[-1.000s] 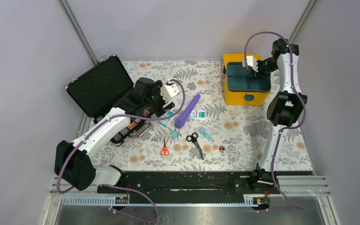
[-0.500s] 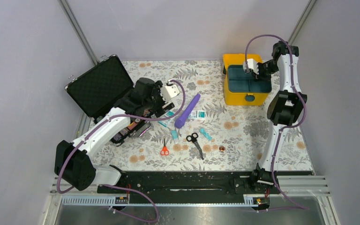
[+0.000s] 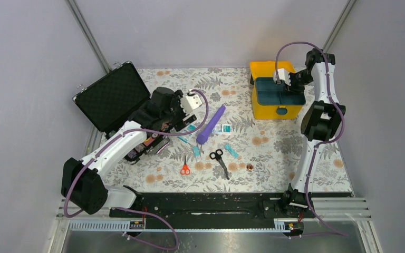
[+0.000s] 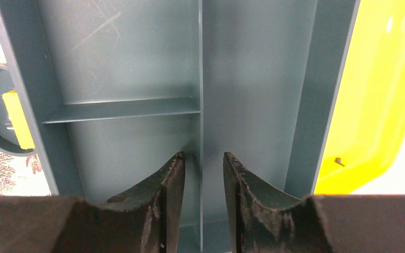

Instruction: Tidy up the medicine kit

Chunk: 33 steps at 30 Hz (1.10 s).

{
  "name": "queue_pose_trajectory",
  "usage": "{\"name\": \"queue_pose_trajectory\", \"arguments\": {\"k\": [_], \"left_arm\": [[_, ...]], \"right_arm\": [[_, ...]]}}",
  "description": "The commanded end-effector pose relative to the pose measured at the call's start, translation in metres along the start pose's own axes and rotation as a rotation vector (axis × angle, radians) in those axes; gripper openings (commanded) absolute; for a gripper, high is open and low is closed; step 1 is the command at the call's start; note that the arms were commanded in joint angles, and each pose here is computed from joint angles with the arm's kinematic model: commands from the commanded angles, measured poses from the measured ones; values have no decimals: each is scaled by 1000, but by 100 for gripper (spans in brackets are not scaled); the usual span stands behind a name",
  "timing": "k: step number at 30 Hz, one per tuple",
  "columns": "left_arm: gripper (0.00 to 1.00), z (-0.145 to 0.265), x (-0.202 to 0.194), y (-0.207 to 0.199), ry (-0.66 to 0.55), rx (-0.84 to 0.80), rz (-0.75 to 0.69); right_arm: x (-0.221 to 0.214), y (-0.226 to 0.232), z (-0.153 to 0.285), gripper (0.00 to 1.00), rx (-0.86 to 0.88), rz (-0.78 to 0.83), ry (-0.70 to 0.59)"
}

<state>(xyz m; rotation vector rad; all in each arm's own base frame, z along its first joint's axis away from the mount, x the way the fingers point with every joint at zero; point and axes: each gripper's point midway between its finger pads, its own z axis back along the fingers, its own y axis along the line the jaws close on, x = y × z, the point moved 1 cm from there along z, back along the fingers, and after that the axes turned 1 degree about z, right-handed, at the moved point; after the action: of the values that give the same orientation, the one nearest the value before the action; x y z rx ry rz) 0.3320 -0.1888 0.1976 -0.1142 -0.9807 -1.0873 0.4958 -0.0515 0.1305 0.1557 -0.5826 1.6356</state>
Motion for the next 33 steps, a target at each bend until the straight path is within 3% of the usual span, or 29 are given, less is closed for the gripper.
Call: {"name": "queue_pose_trajectory", "arguments": {"k": [1,6,10,11,13,14,15,17,20,26,33], "left_arm": [[78,3,15,17,-61,63,-17],[78,-3,15,21,-62,80,25],[81,-10,16,27,-28,106,141],[82,-11,20,29,-26,109,179],[95,-10,31,35,-52,118,309],[98,-7,41,39,-86,117,381],[99,-3,53,43,-130,115,454],[99,9,77,51,-202,108,532],[99,16,91,64,-238,150,574],[99,13,85,69,-201,175,598],[99,1,68,60,-146,129,706]], "right_arm": [[23,-8,40,41,-80,36,24],[44,-11,67,45,-151,-6,-1],[73,-21,91,54,-263,-166,-99],[83,-25,98,58,-294,-216,-139],[106,-33,113,72,-355,-380,-248],[118,-35,121,97,-374,-444,-307],[132,-37,126,99,-384,-525,-371],[162,-44,142,99,-419,-676,-492],[188,-48,143,99,-483,-886,-497],[272,28,96,99,-225,-704,-483],[289,95,76,100,-26,-735,-409]]}}
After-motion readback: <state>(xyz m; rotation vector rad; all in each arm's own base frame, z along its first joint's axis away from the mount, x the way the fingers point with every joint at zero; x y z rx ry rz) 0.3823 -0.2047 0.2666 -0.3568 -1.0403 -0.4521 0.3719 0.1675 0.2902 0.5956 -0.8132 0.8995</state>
